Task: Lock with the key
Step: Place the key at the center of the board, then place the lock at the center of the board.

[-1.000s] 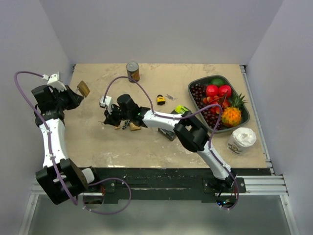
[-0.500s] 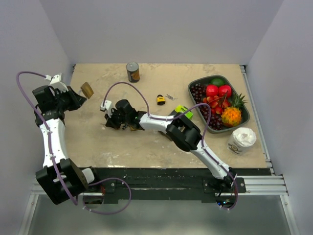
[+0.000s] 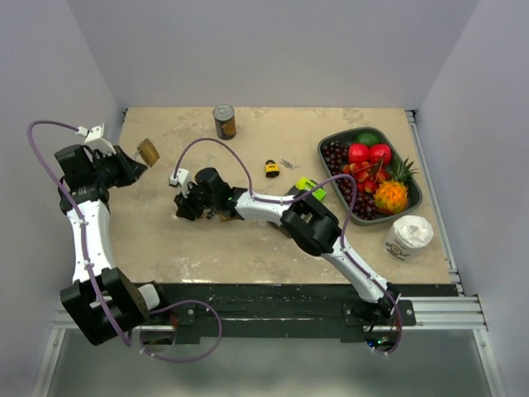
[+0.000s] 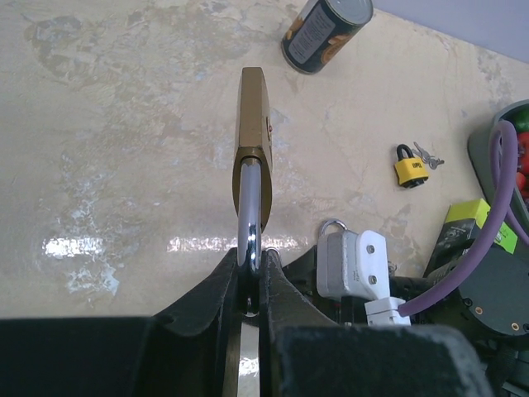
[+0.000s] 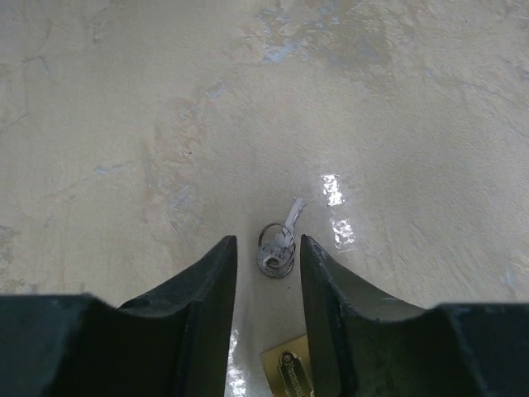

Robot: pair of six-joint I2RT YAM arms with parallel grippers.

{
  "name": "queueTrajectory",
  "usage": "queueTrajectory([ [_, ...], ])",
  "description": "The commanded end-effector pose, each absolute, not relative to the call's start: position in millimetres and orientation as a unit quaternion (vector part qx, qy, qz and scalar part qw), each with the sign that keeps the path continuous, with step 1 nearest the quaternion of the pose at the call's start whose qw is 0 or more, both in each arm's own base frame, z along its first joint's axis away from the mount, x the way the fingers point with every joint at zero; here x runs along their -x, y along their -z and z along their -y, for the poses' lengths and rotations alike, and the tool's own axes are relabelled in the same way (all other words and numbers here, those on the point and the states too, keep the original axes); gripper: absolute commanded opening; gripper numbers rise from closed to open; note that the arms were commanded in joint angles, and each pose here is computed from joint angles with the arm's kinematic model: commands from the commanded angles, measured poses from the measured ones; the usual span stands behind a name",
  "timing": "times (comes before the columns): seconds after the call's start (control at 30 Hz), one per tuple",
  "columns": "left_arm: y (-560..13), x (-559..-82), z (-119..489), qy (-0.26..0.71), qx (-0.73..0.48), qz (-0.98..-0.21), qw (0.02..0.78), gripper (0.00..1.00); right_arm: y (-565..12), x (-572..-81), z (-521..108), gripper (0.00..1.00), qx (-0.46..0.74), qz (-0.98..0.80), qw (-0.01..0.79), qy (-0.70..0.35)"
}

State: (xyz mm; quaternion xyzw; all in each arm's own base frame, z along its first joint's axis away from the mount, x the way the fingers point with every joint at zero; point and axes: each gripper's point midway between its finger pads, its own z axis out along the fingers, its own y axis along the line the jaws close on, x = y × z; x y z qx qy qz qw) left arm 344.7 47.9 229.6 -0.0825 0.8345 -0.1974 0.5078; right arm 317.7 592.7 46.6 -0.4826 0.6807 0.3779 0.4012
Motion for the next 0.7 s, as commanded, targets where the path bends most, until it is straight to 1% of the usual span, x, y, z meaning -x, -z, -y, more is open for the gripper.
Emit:
queueTrajectory([
  [0.0, -267, -355, -43, 0.203, 0.020, -0.802, 0.562, 0.00, -120, -317, -611, 0.48, 0.478, -0.628, 0.451, -0.416],
  [0.03, -267, -355, -43, 0.199, 0.002, -0.801, 0.564, 0.00, -130, -314, -610, 0.54, 0.481, -0.620, 0.450, -0.425],
  [0.07, -266, -355, -35, 0.217, -0.020, -0.800, 0.559, 0.00, -153, -312, -609, 0.59, 0.481, -0.606, 0.462, -0.433],
  [0.1, -268, -352, -31, 0.227, -0.036, -0.801, 0.553, 0.00, -159, -310, -605, 0.68, 0.486, -0.600, 0.463, -0.436],
  [0.13, -265, -351, -28, 0.223, -0.072, -0.800, 0.552, 0.00, -170, -309, -600, 0.71, 0.491, -0.588, 0.466, -0.443],
  [0.17, -267, -349, -22, 0.239, -0.100, -0.796, 0.547, 0.00, -199, -308, -593, 0.74, 0.495, -0.568, 0.482, -0.447],
  [0.2, -257, -340, -16, 0.255, -0.106, -0.807, 0.522, 0.00, -198, -306, -584, 0.76, 0.499, -0.569, 0.476, -0.449],
  [0.23, -253, -337, -15, 0.240, -0.152, -0.804, 0.522, 0.00, -205, -307, -573, 0.76, 0.506, -0.557, 0.470, -0.462],
  [0.27, -252, -332, -10, 0.248, -0.177, -0.799, 0.518, 0.00, -233, -305, -561, 0.76, 0.507, -0.539, 0.481, -0.469],
  [0.3, -244, -321, -4, 0.263, -0.184, -0.806, 0.498, 0.00, -224, -303, -549, 0.77, 0.511, -0.545, 0.467, -0.473],
  [0.33, -243, -317, -2, 0.250, -0.231, -0.794, 0.503, 0.00, -233, -311, -532, 0.78, 0.510, -0.542, 0.470, -0.476],
  [0.37, -243, -303, 10, 0.282, -0.243, -0.788, 0.490, 0.00, -237, -306, -522, 0.79, 0.520, -0.529, 0.458, -0.489],
  [0.4, -241, -299, 13, 0.269, -0.299, -0.767, 0.500, 0.00, -246, -300, -506, 0.80, 0.525, -0.523, 0.456, -0.493],
  [0.43, -242, -293, 19, 0.276, -0.322, -0.755, 0.501, 0.00, -243, -303, -492, 0.82, 0.529, -0.530, 0.445, -0.490],
  [0.47, -242, -280, 30, 0.308, -0.327, -0.749, 0.488, 0.00, -242, -297, -484, 0.83, 0.554, -0.512, 0.441, -0.486],
  [0.5, -239, -277, 33, 0.289, -0.381, -0.723, 0.498, 0.00, -249, -294, -474, 0.85, 0.568, -0.504, 0.445, -0.475],
  [0.53, -235, -271, 45, 0.296, -0.415, -0.711, 0.485, 0.00, -237, -293, -463, 0.88, 0.591, -0.506, 0.433, -0.454],
  [0.6, -227, -261, 65, 0.313, -0.451, -0.701, 0.455, 0.00, -233, -284, -454, 0.91, 0.616, -0.496, 0.424, -0.441],
  [0.67, -227, -255, 75, 0.316, -0.470, -0.686, 0.458, 0.00, -233, -276, -445, 0.93, 0.639, -0.482, 0.417, -0.430],
])
